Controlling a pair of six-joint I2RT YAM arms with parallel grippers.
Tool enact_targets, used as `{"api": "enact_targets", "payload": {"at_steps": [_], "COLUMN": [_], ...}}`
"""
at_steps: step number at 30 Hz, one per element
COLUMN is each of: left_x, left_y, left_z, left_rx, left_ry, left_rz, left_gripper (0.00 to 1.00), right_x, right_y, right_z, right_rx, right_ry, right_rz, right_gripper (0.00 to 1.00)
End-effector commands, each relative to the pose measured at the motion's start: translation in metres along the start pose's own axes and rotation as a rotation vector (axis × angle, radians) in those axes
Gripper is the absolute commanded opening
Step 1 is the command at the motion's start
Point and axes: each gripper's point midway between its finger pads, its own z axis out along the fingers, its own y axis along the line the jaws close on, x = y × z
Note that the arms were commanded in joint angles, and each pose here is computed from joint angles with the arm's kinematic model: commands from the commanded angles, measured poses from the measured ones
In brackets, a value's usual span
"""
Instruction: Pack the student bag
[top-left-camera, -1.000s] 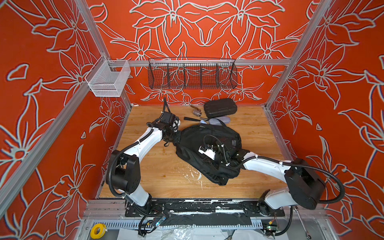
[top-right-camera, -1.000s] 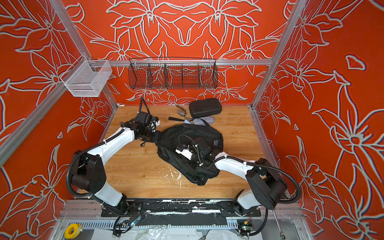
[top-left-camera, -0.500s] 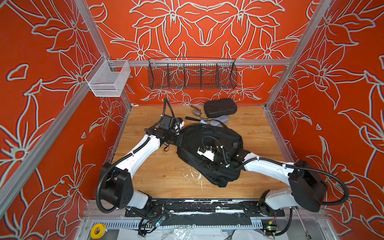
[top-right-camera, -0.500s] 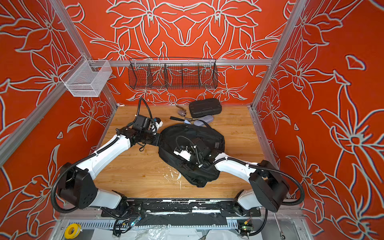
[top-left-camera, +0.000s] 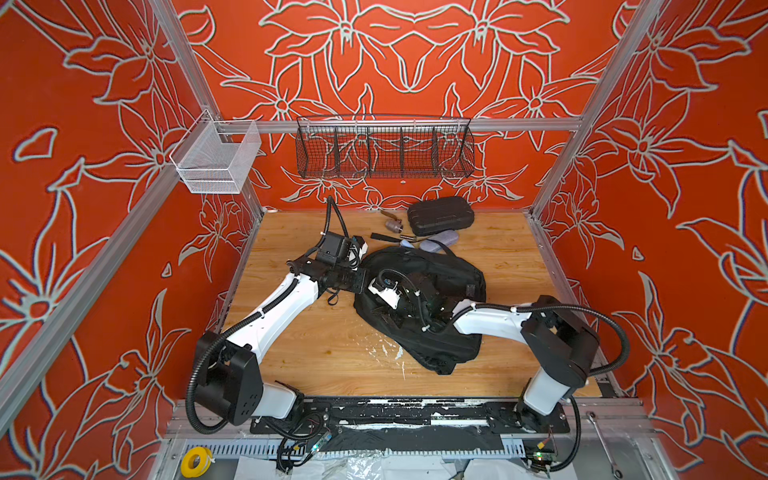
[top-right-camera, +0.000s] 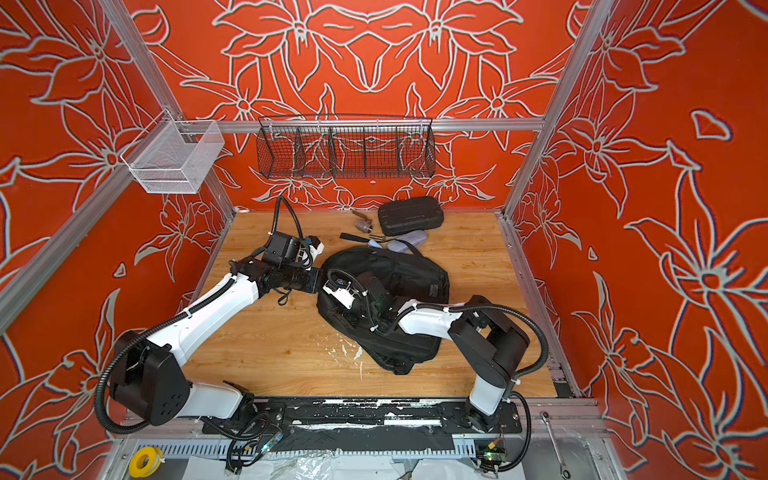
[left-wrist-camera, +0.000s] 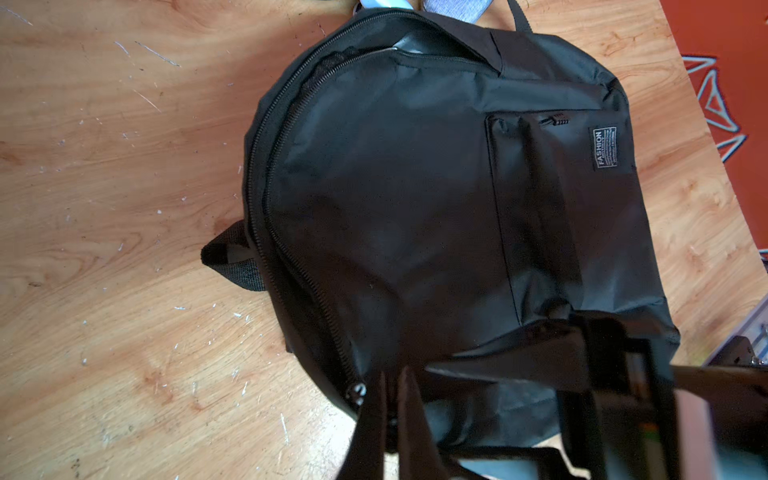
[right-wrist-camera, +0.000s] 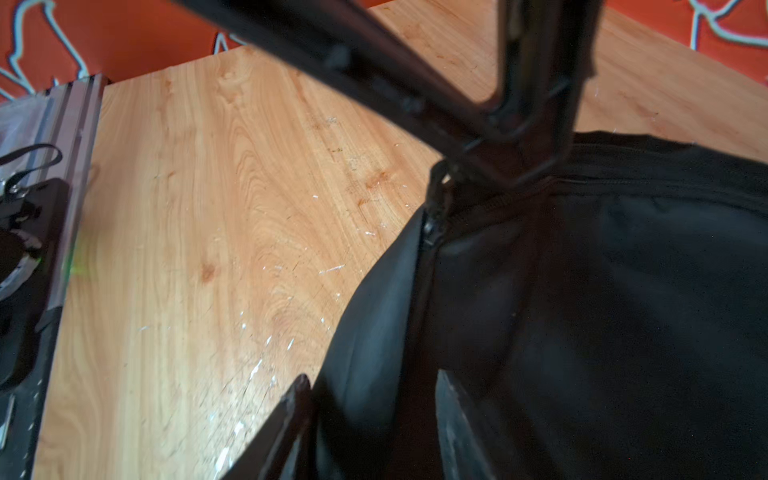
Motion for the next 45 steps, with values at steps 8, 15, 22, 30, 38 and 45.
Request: {"api": "enact_targets", "payload": {"at_steps": [8, 15, 22, 30, 38, 45], "left_x": [-0.018, -0.032, -0.056, -0.082, -0.102, -0.102], "left_y": [0.001, 0.024, 0.044, 0.056, 0.064, 0.057], "left_z": [0.001, 0.015, 0.029, 0.042, 0.056, 0.063], "left_rx": [-0.018, -0.044, -0.135, -0.181, -0.211, -0.177], "left_ry": [0.004, 0.028, 0.053, 0.030, 0.019, 0.016], "left_rz": [0.012, 0.028, 0.124, 0.217, 0.254, 0.330], "left_gripper": [0.00, 0.00, 0.00, 0.00, 0.00, 0.00], "right_x": [-0.021, -0.007, 0.009, 0.022, 0.039, 0.035], "right_y": [0.038, 0.059, 0.086, 0.113, 0.136, 0.125], "right_z": [0.009, -0.001, -0.008, -0.021, -0.026, -0.019], "right_rx": [-0.202, -0.291, -0.405, -0.527, -0.625, -0.552], "right_ry": [-0.104, -0.081, -0.009, 0.047, 0.167, 0.162], "right_rz": [-0.006, -0.064, -0.100, -0.130, -0.202, -0.198], "right_gripper": [0.03, 0.00, 0.00, 0.00, 0.00, 0.00]}}
